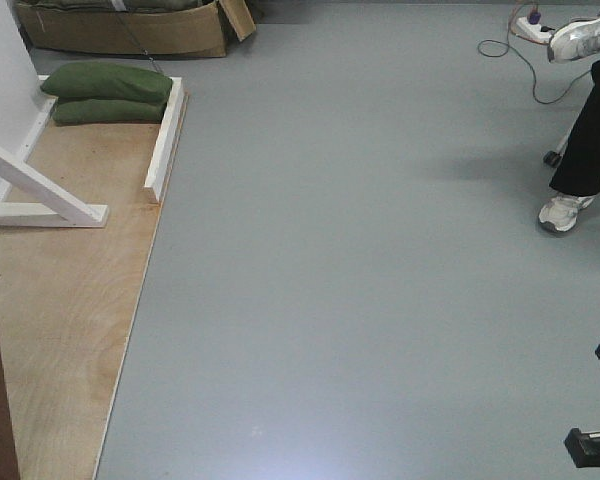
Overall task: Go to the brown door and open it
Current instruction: 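Pull the brown door toward the robot with the left gripper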
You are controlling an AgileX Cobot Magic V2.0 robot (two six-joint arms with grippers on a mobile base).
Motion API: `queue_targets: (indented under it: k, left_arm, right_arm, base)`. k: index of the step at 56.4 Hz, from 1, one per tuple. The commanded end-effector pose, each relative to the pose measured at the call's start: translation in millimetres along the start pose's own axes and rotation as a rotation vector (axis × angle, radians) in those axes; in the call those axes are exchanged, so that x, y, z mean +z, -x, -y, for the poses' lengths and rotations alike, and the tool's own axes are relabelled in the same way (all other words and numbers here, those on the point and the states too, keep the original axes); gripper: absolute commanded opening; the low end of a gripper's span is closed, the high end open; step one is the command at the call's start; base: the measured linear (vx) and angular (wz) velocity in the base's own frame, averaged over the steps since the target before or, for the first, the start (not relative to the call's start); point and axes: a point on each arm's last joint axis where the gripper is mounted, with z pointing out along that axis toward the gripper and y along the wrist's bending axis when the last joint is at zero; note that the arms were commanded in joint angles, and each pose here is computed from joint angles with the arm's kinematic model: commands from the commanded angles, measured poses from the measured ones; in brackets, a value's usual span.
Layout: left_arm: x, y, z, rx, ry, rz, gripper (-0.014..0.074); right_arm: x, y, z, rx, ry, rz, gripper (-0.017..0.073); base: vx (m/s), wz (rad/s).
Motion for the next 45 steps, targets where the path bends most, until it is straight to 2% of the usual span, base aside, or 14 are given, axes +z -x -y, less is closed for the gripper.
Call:
queue_targets:
  k: [1,3,5,11,18,27,31,45]
  left_arm:
    - [-22,22,38.1,0.181,-0.085,0.088,-0.0003]
    - [-23,22,40.0,0.197,-0.094,0.089,-0.0003]
    - [-23,22,41.1,0.191,-0.104,0.083,-0.0003]
    - [-26,19,46.4,0.119,-0.15,0.041,-0.0003]
    - [-28,15,50.5,0.109,-0.177,-0.02,-0.0003]
    - [-30,8,57.5,0.008,-0.253,-0.101,-0.0003]
    - [-32,6,61.5,-0.019,-0.285,-0.134,-0.0003]
    - [-33,-9,81.3,-0.033,-0.34,-0.171,-0.0003]
  right_arm:
    - [-1,7,0.4,-0.013,-0.005,0.092,0.0]
    - [-1,7,0.4,-0.013,-0.005,0.092,0.0]
    - [-1,7,0.4,-0.013,-0.005,0.092,0.0]
    - [-1,7,0.4,-0.013,-0.005,0.092,0.0]
    - [-1,7,0.4,-0.013,-0.005,0.092,0.0]
    - [-1,7,0.4,-0.013,-0.005,0.092,0.0]
    - [-1,7,0.4,-0.013,-0.005,0.092,0.0]
    - [-1,7,0.4,-0.013,-0.005,0.092,0.0]
  base:
    - [0.0,0.0]
    - [0.0,0.0]
    - [0.0,0.0]
    - [0.0,0.0]
    - [0.0,0.0]
    - [0.0,0.0]
    - [0.0,0.0]
    - [0.0,0.0]
